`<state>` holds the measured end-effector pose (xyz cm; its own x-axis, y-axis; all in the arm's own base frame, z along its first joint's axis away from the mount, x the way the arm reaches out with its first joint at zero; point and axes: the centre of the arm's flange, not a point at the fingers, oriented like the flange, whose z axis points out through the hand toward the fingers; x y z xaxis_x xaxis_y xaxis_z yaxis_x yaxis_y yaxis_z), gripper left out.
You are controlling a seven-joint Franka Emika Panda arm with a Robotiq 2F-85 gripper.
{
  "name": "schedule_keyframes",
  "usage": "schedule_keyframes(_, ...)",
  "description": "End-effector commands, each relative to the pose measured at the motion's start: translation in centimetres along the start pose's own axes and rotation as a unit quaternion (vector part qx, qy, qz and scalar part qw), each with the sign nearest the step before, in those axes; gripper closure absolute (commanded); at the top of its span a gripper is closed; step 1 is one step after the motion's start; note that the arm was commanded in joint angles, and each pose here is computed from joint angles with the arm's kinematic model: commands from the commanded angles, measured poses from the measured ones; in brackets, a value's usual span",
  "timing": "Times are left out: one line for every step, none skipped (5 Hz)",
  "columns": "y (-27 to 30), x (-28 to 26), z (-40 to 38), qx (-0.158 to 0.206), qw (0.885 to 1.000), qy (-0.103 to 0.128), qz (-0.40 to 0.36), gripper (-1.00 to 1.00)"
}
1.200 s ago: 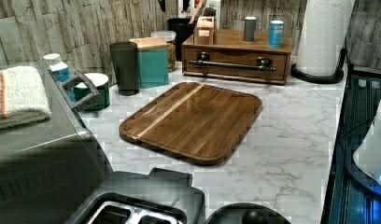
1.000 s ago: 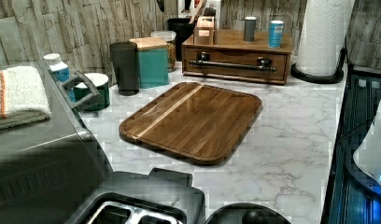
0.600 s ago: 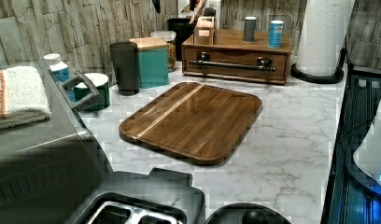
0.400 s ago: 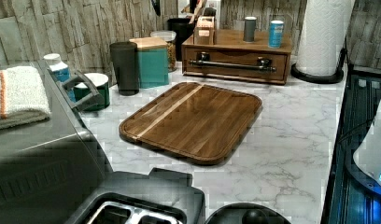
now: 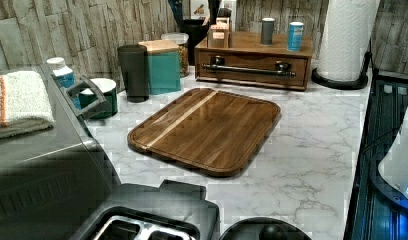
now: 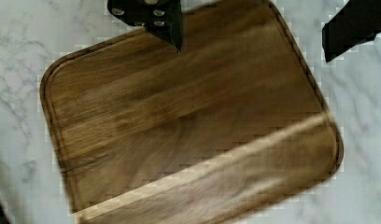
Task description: Open the drawer.
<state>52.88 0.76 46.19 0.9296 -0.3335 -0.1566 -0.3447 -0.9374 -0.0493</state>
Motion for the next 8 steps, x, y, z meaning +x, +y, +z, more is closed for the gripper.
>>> schedule_keyframes(6.5, -3.8, -0.9, 0.013, 0.983, 0.049, -0.174, -1.00)
schedule_keyframes(9.0, -3.4, 0.2, -0.003, 0.975, 0.051, -0.218, -1.00)
schedule_keyframes(11.4, -2.6, 0.7, -0.022, 0.962, 0.072, -0.262, -1.00)
schedule_keyframes(14.0, -1.7, 1.5, -0.028, 0.948, 0.102, -0.299, -1.00)
schedule_keyframes(16.6, -0.6, 2.2, -0.030, 0.944, 0.130, -0.303, -1.00)
schedule_keyframes(18.2, 0.2, 3.1, -0.040, 0.939, 0.139, -0.311, -1.00)
schedule_keyframes(18.7, 0.5, 3.7, -0.067, 0.940, 0.129, -0.310, -1.00)
schedule_keyframes(18.8, 0.7, 4.6, -0.098, 0.932, 0.132, -0.323, -1.00)
